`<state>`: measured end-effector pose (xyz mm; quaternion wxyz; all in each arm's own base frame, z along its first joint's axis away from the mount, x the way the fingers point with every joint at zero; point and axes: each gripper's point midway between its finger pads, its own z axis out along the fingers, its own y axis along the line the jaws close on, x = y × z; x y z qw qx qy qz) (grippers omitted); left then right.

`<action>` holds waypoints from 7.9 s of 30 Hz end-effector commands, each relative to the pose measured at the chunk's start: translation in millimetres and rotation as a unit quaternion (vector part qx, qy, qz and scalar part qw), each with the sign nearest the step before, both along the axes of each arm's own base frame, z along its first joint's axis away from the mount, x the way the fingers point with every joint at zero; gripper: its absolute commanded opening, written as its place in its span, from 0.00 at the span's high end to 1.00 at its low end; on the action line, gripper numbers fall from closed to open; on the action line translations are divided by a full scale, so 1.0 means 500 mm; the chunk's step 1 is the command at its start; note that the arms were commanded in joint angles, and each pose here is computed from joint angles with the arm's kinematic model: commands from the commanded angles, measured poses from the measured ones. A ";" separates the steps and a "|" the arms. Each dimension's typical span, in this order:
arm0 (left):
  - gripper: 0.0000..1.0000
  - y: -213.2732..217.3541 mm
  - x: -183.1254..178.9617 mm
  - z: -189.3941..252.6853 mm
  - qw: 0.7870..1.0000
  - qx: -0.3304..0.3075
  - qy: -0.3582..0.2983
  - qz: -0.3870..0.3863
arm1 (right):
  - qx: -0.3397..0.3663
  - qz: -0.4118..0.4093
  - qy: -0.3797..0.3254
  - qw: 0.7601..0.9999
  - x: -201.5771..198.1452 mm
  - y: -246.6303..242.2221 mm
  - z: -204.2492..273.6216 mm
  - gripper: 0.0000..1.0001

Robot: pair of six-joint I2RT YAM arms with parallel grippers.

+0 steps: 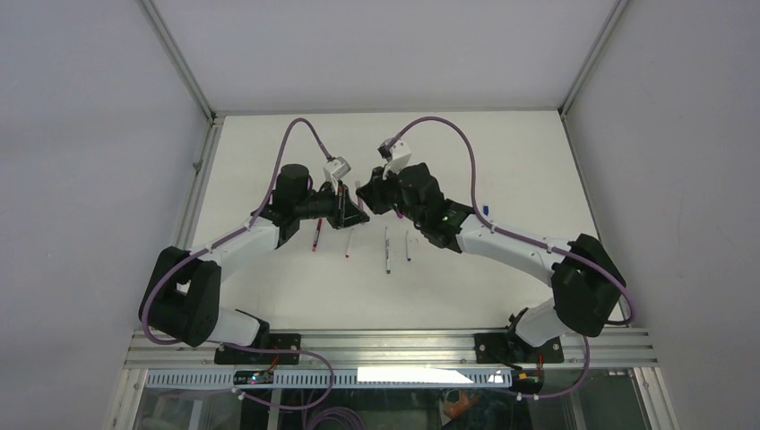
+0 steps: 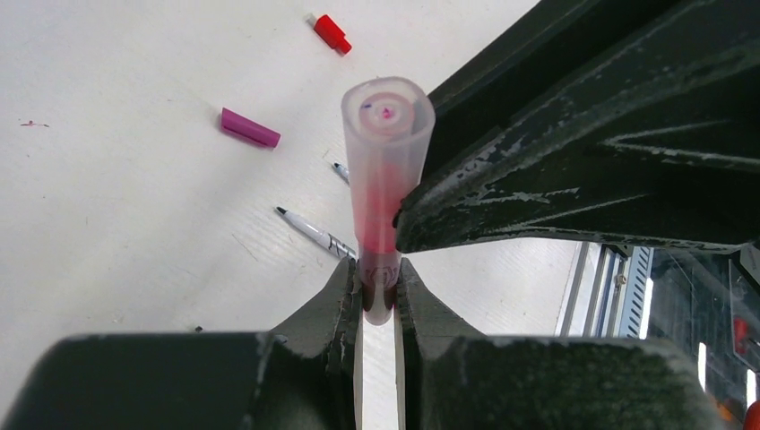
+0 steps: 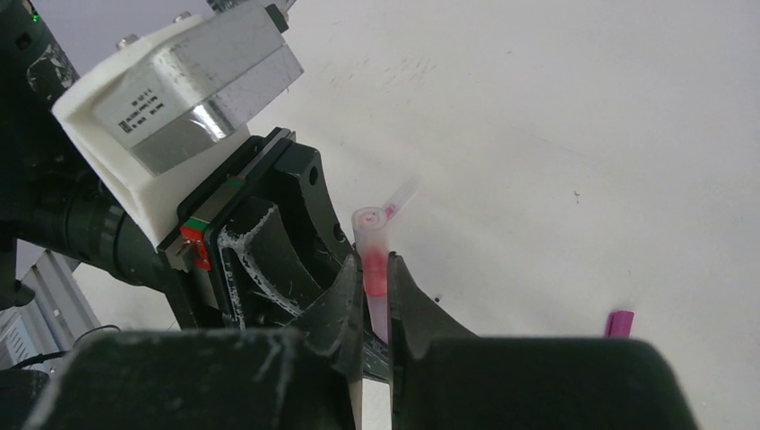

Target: Insert the pens into the pen caps

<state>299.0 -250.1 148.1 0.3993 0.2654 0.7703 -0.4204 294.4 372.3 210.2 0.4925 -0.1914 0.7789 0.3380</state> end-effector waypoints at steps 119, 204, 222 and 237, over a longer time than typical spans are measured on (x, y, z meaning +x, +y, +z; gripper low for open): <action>1.00 0.224 0.059 -0.123 0.925 0.242 0.038 0.289 | 0.084 -0.009 -0.117 0.990 -0.013 -0.255 0.228 0.57; 0.59 0.238 0.004 -0.011 0.920 0.124 0.121 0.353 | -0.286 -0.218 0.246 0.900 -0.006 -0.236 -0.297 0.69; 0.58 0.233 -0.015 0.017 0.927 0.100 0.101 0.346 | -0.305 -0.210 0.256 0.893 -0.010 -0.209 -0.349 0.69; 0.58 0.230 -0.014 0.008 0.928 0.104 0.109 0.342 | -0.311 -0.208 0.282 0.883 -0.031 -0.213 -0.407 0.90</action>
